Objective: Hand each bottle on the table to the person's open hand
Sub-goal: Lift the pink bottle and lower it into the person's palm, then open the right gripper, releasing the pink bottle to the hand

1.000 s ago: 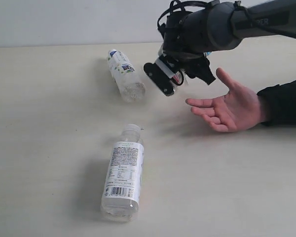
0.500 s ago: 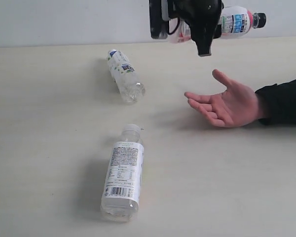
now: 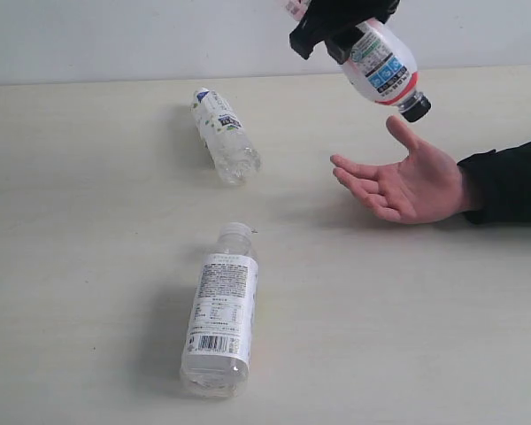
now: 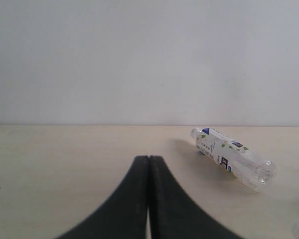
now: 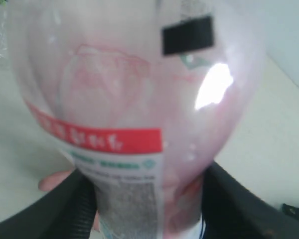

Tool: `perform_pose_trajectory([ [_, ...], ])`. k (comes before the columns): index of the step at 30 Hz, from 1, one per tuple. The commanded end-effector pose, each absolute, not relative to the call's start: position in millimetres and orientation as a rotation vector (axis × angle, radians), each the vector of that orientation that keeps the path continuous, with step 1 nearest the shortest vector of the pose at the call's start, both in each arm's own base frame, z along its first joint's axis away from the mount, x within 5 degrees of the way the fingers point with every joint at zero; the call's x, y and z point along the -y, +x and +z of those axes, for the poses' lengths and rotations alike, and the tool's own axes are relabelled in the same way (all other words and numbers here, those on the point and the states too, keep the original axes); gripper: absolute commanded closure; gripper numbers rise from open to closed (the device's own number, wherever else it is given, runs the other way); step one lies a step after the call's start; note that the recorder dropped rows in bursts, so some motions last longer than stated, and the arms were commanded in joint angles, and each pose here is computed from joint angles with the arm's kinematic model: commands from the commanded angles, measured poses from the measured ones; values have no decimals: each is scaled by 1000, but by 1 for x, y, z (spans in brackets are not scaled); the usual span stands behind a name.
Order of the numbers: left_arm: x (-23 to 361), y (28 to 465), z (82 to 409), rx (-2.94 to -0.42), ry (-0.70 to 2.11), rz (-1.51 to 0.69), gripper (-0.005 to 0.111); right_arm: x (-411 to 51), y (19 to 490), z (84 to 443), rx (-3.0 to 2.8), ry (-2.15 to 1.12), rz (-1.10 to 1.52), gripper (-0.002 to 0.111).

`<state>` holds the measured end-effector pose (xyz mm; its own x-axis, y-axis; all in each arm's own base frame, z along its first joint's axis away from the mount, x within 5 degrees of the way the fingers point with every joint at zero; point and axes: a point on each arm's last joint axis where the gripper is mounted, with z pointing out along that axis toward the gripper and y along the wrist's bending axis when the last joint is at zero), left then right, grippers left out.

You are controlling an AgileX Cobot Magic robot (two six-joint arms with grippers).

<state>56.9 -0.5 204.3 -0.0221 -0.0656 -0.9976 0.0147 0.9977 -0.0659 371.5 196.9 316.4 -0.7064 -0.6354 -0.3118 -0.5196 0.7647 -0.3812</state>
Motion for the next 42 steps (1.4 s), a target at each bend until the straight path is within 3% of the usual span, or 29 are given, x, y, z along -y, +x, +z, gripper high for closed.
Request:
perform_pose_trajectory([
  [1,1,56,204,-1586,-37,-70,107,-178,360,327,-2550,-795,-392,108],
  [10,1,56,204,-1586,-37,-70,107,-143,342,302,-2767,-653,-204,108],
  [18,1,56,204,-1586,-37,-70,107,-145,338,272,-2887,-616,-160,108],
  [33,1,56,204,-1586,-37,-70,107,-145,363,204,-3023,-425,-405,108],
  [36,1,56,204,-1586,-37,-70,107,-145,364,196,-3037,-426,-421,100],
  [42,1,56,204,-1586,-37,-70,107,-145,365,194,-3042,-425,-424,67],
])
